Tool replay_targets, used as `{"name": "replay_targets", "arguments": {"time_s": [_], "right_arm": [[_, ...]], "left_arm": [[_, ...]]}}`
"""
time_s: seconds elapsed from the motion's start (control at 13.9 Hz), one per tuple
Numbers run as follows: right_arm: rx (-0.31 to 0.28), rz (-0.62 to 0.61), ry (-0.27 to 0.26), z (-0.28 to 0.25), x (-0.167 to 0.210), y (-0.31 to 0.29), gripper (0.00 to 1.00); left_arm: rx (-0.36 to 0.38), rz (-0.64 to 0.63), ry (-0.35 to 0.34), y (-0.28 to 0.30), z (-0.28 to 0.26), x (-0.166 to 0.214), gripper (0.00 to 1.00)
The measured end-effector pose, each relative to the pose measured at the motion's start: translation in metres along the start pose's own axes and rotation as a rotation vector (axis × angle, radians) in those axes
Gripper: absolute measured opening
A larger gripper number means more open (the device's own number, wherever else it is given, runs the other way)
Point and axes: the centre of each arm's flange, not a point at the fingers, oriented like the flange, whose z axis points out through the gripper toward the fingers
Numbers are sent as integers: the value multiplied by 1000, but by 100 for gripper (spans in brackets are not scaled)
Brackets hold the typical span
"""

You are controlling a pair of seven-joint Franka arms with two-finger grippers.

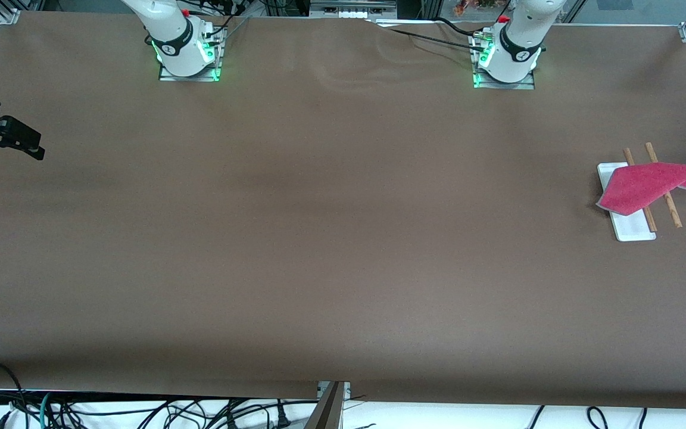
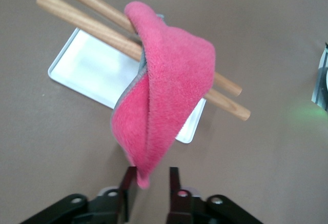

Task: Pass towel and hang on rack
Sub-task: 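Open the left gripper and release the towel on the rack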

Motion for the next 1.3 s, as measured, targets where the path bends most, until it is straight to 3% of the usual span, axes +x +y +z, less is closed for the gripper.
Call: {"name": "replay_targets", "arguments": {"time_s": [0.29,0.43,0.79,1.08,1.3], "right_arm": [[1,-9,-6,3,2,-4,100],[2,-9,-7,4,4,-4,100],[16,-7,-1,4,11,-5,100],[18,-11,1,4,12,-5,100],[20,-14,2,4,12,-5,100]], "left_arm": [[44,0,-10,-4,-19,-2,77],[101,24,-28,-11,-33,8,96],[173,75,-65,-25,-59,52,100],[206,-182,-49,-17,-85,77,100],[203,-406,-56,6,-114,157,100]]}}
